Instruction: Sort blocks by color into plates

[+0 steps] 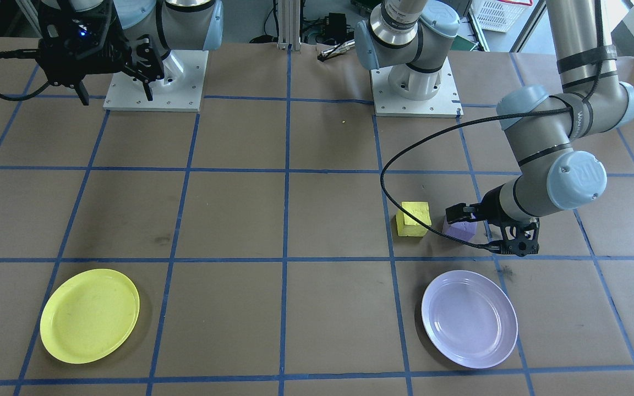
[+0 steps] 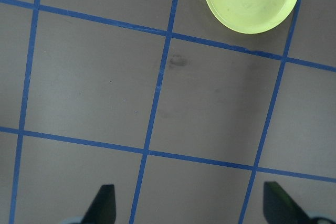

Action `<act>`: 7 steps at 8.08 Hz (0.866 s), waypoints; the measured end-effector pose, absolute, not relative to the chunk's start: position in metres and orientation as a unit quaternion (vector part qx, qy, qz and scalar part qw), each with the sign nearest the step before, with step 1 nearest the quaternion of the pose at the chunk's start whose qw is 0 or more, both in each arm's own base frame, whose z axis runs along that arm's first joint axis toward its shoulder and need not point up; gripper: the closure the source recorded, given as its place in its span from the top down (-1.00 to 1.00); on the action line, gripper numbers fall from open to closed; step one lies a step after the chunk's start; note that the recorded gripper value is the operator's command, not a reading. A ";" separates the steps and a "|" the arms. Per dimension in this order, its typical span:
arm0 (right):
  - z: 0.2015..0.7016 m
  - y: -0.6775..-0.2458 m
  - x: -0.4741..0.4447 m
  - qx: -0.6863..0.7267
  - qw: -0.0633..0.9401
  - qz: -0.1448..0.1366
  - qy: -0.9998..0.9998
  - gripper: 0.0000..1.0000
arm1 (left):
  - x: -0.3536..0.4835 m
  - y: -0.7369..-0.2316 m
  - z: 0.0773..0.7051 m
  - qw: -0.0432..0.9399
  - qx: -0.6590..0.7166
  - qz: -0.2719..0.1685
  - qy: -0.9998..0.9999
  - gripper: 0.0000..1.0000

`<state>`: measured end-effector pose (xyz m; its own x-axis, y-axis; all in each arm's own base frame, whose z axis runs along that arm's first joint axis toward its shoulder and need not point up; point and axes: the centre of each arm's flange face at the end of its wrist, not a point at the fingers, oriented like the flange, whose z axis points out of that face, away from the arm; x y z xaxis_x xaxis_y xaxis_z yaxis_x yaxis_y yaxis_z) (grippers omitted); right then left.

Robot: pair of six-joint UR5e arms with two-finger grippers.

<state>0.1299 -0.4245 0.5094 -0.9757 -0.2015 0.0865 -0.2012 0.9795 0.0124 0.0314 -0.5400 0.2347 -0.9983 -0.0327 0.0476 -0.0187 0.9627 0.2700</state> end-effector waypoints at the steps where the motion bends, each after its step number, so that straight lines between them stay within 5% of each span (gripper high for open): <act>1: 0.509 -0.425 0.130 0.101 0.044 -0.001 -0.994 1.00 | 0.031 -0.537 0.230 0.028 0.004 -0.141 -0.990 1.00; 6: 0.509 -0.427 0.130 0.104 0.044 0.002 -0.994 1.00 | 0.031 -0.530 0.209 0.037 -0.025 -0.158 -0.987 1.00; 7: 0.508 -0.426 0.130 0.103 0.045 0.001 -0.994 1.00 | 0.032 -0.531 0.204 0.037 -0.029 -0.159 -0.986 0.54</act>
<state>0.1298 -0.4264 0.5083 -0.9747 -0.2051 0.0887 -0.2052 0.9787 0.0081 0.0319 -0.5314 0.2044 -0.9955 0.0455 0.0832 0.0694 0.9475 0.3121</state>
